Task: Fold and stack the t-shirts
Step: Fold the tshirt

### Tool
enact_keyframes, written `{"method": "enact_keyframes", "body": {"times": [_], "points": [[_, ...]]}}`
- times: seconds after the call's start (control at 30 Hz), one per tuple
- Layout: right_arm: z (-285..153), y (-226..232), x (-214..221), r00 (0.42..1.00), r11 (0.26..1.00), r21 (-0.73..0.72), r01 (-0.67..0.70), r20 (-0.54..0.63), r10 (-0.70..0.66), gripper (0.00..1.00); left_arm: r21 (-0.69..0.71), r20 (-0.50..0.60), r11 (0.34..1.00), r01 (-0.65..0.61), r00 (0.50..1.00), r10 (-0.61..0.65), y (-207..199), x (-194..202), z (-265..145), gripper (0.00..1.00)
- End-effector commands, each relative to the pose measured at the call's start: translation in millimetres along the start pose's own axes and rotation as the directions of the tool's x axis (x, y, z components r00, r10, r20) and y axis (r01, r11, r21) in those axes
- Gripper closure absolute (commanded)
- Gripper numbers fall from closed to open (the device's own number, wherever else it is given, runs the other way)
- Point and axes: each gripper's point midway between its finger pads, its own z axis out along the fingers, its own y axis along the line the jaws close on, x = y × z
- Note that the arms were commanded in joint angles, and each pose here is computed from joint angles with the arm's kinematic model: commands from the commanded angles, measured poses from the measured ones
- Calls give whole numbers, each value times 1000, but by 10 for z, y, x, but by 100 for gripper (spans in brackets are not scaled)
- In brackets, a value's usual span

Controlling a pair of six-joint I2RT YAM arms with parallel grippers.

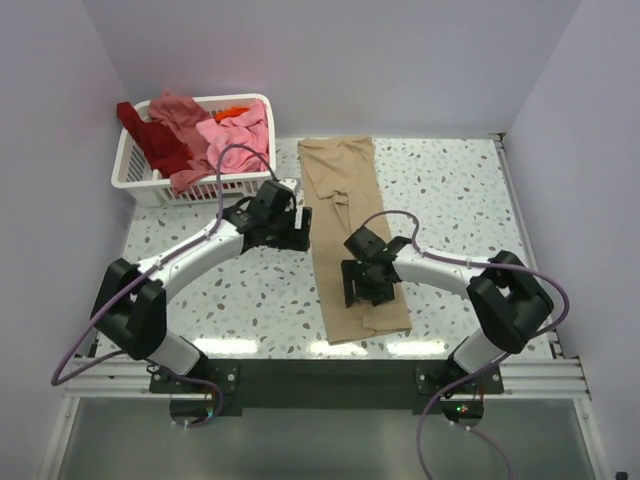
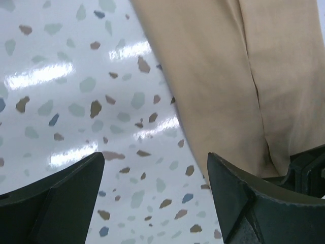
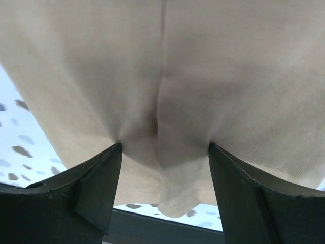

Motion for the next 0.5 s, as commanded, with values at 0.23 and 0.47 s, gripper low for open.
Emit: {"method": "enact_keyframes", "body": {"times": [0.23,0.47], "points": [[-34,882,95,999,998,-58,24,33,-22,27,2,-25,1000,-11,1000,11,249,703,-438,12],[-463,545,195,992,999,-12,-49,116,50,26,41,-68,999,18,998,-16,30,1206,-520,12]]}}
